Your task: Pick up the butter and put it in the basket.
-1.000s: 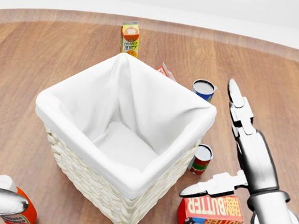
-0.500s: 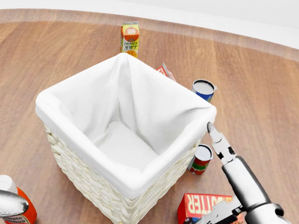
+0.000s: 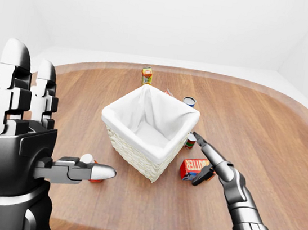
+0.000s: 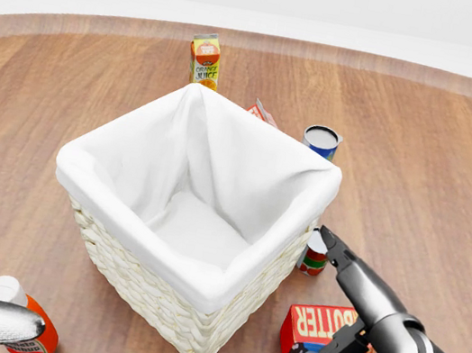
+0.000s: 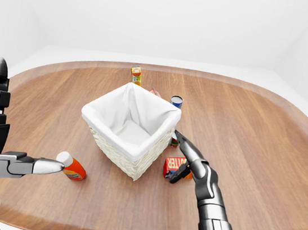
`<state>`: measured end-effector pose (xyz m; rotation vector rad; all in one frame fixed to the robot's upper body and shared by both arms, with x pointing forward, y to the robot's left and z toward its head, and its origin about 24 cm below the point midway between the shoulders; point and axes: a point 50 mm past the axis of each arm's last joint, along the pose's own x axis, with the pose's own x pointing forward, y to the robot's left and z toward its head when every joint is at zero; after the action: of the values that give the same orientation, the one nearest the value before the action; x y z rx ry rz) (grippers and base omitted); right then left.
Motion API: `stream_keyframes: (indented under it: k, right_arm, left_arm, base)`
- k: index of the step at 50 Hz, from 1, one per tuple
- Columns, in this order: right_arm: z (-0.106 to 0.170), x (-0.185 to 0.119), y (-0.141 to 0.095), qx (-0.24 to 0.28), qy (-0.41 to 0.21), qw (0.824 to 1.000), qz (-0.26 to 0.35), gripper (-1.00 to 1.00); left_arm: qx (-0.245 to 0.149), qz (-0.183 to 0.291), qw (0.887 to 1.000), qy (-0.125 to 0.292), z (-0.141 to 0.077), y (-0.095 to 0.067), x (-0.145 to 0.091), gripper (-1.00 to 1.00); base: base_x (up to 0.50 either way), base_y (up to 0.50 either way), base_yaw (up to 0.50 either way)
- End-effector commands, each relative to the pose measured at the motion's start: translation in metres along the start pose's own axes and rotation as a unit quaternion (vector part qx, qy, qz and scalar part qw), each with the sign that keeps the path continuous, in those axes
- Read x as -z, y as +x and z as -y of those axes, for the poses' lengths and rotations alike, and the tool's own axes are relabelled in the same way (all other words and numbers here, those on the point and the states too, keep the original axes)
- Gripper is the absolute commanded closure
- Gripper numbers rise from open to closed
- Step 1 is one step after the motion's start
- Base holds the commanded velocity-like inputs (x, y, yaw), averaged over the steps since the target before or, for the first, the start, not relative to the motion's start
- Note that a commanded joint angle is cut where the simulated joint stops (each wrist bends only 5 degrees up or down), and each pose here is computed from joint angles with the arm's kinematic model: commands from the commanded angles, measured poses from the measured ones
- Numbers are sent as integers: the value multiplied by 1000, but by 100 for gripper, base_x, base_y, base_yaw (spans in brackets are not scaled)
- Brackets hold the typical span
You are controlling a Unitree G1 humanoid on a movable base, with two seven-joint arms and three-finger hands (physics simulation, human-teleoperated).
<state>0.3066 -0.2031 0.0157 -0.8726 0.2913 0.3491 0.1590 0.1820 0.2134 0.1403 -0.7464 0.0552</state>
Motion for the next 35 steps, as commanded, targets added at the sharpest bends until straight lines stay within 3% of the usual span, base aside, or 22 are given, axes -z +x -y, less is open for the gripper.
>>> stream_keyframes:
  k: [1, 20, 35]
  right_arm:
    - [-4, 10, 15, -9, -56, 997, -50, -100]
    - [-16, 16, 35, 2, -216, 971, -103, -100]
    - [-38, 16, 37, -40, -211, 970, -113, -100]
  left_arm:
    - [-1, 1, 1000, 2, -1, 0, 0, -100]
    - [-1, -6, 1000, 1, -1, 0, 3, -100]
    - [-2, -8, 1000, -1, -1, 0, 4, -100]
  base:
    - [0, 0, 0]
    - [0, 0, 0]
    - [0, 0, 0]
